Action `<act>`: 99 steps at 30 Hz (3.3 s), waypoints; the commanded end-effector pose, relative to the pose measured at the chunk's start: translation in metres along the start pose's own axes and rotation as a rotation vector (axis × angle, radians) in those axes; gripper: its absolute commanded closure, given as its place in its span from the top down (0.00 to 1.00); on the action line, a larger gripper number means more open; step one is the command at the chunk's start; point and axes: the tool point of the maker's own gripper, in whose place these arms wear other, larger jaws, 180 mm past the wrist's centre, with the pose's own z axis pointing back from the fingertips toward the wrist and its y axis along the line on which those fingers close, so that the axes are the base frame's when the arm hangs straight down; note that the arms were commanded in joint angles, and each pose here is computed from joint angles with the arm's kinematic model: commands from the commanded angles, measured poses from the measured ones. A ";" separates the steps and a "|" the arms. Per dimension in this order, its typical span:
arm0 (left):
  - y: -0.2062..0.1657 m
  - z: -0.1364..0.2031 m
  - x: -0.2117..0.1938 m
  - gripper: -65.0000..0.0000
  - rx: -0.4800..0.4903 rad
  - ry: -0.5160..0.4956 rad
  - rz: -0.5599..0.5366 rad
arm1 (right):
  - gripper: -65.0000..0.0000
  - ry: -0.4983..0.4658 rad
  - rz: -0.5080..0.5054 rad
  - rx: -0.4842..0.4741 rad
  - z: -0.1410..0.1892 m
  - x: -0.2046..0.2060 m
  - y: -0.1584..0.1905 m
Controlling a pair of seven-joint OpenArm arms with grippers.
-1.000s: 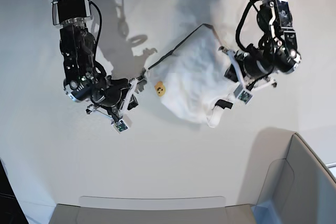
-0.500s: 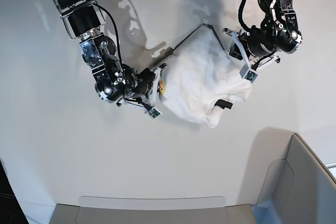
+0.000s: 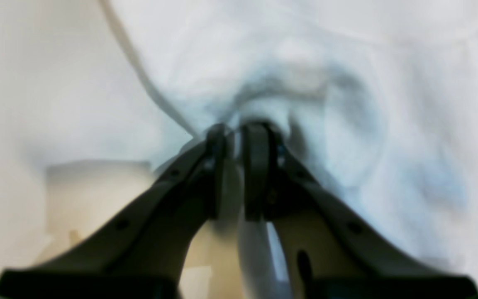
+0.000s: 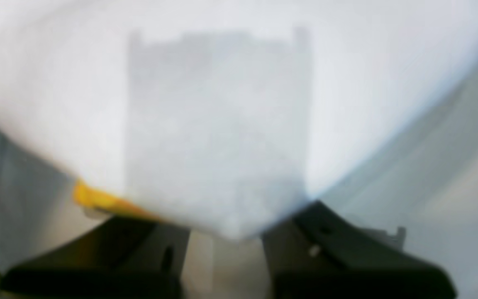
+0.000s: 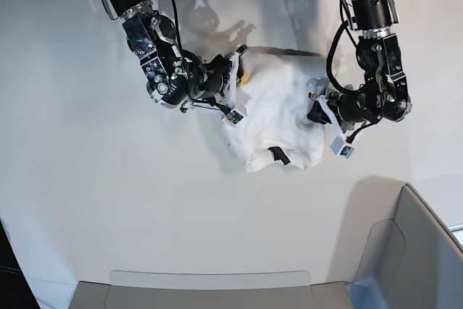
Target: Layout the t-shirt on the table in an organized manner, then fold the t-shirt properly
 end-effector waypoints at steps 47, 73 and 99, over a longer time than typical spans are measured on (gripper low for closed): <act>0.079 0.157 -0.041 0.00 0.457 -0.336 0.037 | 0.00 -0.349 -0.193 -0.304 0.127 -0.022 -0.061; 0.056 0.174 -0.127 0.00 0.440 -0.435 0.033 | 0.00 -0.647 -0.479 -0.446 0.159 -0.121 -0.033; 0.031 0.174 -0.321 0.00 0.500 -0.015 0.290 | 0.00 -0.312 -0.663 -0.237 0.145 -0.238 0.091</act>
